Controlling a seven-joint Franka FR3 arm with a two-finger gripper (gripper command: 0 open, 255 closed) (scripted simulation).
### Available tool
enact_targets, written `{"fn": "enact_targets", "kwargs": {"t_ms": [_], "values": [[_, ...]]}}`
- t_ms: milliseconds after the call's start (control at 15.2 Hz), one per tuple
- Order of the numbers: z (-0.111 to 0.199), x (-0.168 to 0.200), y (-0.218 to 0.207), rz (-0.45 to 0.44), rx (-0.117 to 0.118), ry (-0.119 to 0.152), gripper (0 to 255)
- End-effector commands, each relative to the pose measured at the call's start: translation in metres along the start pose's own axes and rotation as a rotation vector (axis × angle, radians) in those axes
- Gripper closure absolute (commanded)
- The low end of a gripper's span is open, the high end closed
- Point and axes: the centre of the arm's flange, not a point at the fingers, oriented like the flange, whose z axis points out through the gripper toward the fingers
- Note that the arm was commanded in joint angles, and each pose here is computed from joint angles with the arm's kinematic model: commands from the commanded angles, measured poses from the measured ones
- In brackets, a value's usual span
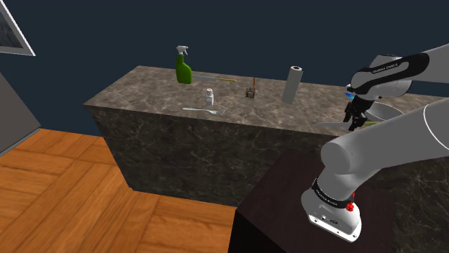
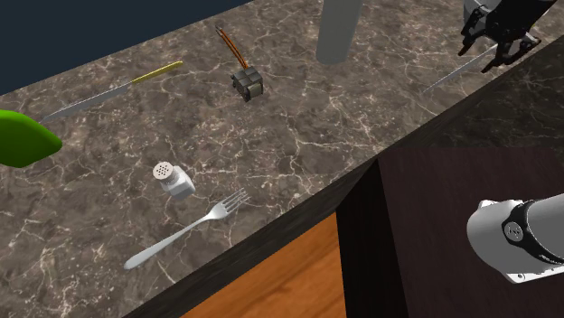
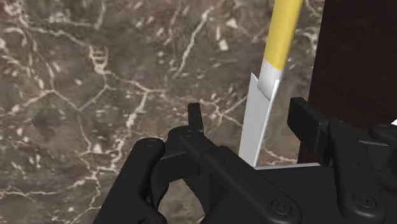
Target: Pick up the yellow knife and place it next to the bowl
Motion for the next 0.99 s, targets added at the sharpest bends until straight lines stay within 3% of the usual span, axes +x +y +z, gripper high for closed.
{"fn": "enact_targets", "kwargs": {"t_ms": [0, 198, 462, 924], "values": [[0.0, 0.0, 0.0, 0.0, 0.001, 0.0, 0], [0.0, 0.0, 0.0, 0.0, 0.001, 0.0, 0], [-0.05, 0.0, 0.0, 0.0, 0.001, 0.0, 0], [-0.05, 0.0, 0.0, 0.0, 0.001, 0.0, 0]]}}
